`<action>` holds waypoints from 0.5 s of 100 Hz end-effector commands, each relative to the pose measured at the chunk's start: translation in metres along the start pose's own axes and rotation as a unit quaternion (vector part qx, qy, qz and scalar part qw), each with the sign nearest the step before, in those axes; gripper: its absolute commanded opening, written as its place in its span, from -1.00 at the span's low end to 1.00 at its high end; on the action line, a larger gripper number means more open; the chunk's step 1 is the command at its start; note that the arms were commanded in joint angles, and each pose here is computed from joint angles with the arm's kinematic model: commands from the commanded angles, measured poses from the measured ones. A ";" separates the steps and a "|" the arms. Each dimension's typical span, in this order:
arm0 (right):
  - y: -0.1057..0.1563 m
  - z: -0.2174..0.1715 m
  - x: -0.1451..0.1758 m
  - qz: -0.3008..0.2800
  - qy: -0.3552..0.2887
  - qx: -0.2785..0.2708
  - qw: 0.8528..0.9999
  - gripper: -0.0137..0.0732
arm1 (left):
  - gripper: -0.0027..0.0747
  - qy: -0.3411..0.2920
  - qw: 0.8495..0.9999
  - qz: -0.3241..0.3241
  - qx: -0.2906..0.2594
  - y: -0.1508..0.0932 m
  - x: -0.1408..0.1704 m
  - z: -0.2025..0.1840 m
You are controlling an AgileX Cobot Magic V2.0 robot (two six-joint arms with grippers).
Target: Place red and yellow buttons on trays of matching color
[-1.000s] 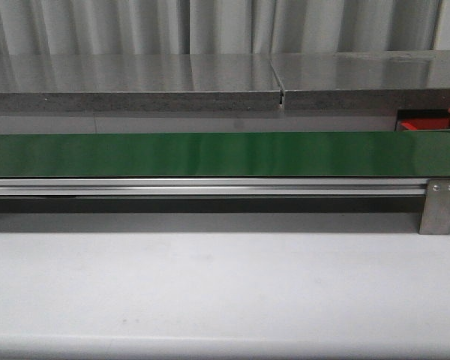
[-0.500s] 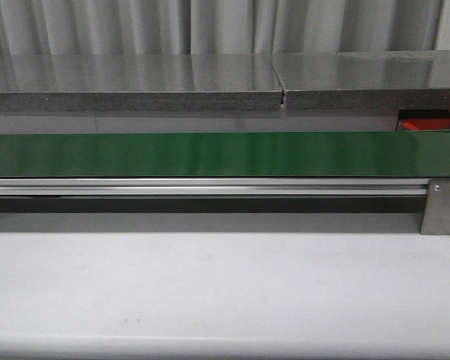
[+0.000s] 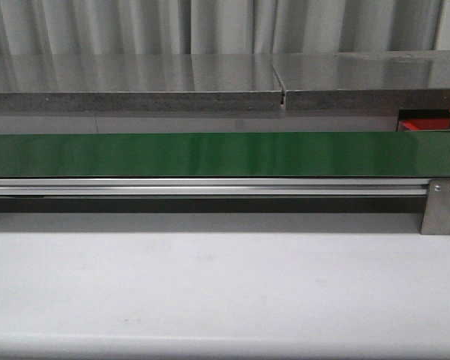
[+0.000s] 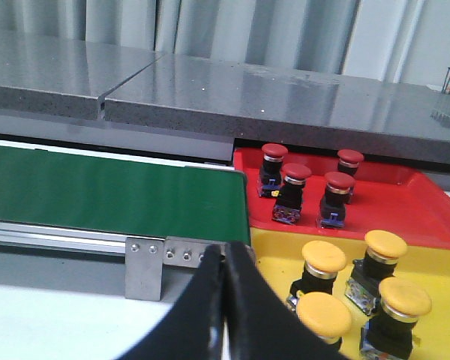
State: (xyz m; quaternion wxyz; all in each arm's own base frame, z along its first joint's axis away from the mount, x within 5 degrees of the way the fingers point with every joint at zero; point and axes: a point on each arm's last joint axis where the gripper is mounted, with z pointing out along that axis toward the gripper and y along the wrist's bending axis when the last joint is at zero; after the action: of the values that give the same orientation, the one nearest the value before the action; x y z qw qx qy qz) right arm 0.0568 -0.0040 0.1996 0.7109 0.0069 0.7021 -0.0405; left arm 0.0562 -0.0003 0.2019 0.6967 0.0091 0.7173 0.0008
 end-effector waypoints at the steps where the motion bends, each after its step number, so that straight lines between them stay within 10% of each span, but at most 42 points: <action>1: 0.000 -0.003 -0.015 -0.002 -0.058 -0.001 0.998 -0.96 | -0.98 -0.047 0.999 -0.004 0.007 -0.001 -0.001 -0.002; 50: 0.000 -0.003 -0.015 -0.002 -0.058 -0.001 0.998 -0.96 | -0.98 -0.047 0.999 -0.007 0.008 -0.001 -0.001 -0.002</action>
State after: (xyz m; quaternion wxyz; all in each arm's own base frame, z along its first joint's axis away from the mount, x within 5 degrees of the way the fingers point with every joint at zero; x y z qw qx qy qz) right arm 0.0568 -0.0040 0.1995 0.7103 0.0069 0.7027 -0.0405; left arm 0.0562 -0.0004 0.2019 0.6967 0.0101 0.7173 0.0013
